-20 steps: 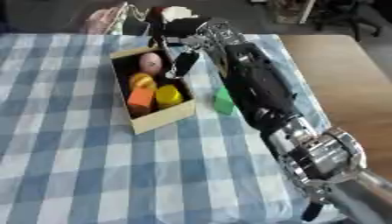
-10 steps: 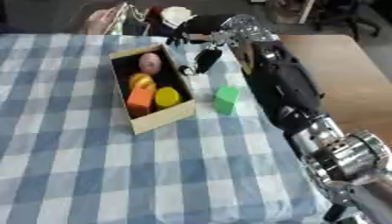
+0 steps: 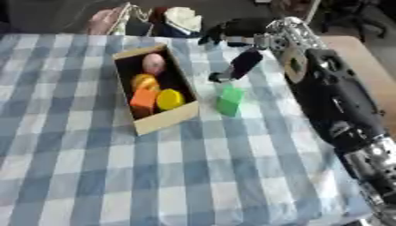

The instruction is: Pick up objects on the table and place them in the box.

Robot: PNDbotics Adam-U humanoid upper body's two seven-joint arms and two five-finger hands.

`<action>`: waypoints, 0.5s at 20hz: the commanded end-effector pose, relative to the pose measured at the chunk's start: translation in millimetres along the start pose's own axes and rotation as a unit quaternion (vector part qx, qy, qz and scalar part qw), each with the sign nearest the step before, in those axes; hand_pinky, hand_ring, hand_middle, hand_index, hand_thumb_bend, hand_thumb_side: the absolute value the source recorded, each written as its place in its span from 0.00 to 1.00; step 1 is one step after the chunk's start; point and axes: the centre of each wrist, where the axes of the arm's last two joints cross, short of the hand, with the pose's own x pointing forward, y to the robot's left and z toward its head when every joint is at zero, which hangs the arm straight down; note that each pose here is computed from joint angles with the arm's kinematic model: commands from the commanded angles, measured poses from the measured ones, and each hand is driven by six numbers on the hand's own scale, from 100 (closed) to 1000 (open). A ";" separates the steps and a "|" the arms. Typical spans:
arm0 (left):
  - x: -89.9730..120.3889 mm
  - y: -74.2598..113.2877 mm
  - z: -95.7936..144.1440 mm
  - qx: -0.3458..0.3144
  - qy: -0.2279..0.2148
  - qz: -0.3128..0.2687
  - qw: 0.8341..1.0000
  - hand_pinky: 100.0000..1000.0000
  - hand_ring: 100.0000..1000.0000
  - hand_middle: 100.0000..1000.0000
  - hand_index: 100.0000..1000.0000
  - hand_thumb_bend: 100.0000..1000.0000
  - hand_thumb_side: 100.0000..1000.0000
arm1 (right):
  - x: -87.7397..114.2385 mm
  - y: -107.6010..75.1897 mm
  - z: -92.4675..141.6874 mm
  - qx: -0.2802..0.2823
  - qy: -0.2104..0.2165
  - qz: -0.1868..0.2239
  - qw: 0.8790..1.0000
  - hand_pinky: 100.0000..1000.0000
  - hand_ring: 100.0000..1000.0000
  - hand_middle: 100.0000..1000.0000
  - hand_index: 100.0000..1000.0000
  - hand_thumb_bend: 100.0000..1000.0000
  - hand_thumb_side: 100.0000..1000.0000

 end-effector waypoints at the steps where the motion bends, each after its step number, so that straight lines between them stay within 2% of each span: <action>1: 5.8 5.7 -1.3 0.001 -0.006 -0.013 1.000 0.75 0.54 0.56 0.77 0.00 0.56 | -4.7 -5.4 12.1 0.032 0.003 0.025 0.999 0.81 0.82 0.90 0.97 0.31 0.65; 10: 5.7 5.6 -2.0 -0.001 -0.006 -0.013 1.000 0.75 0.55 0.56 0.77 0.00 0.56 | -8.5 30.8 7.0 0.081 0.032 0.018 0.996 0.81 0.83 0.90 0.97 0.35 0.68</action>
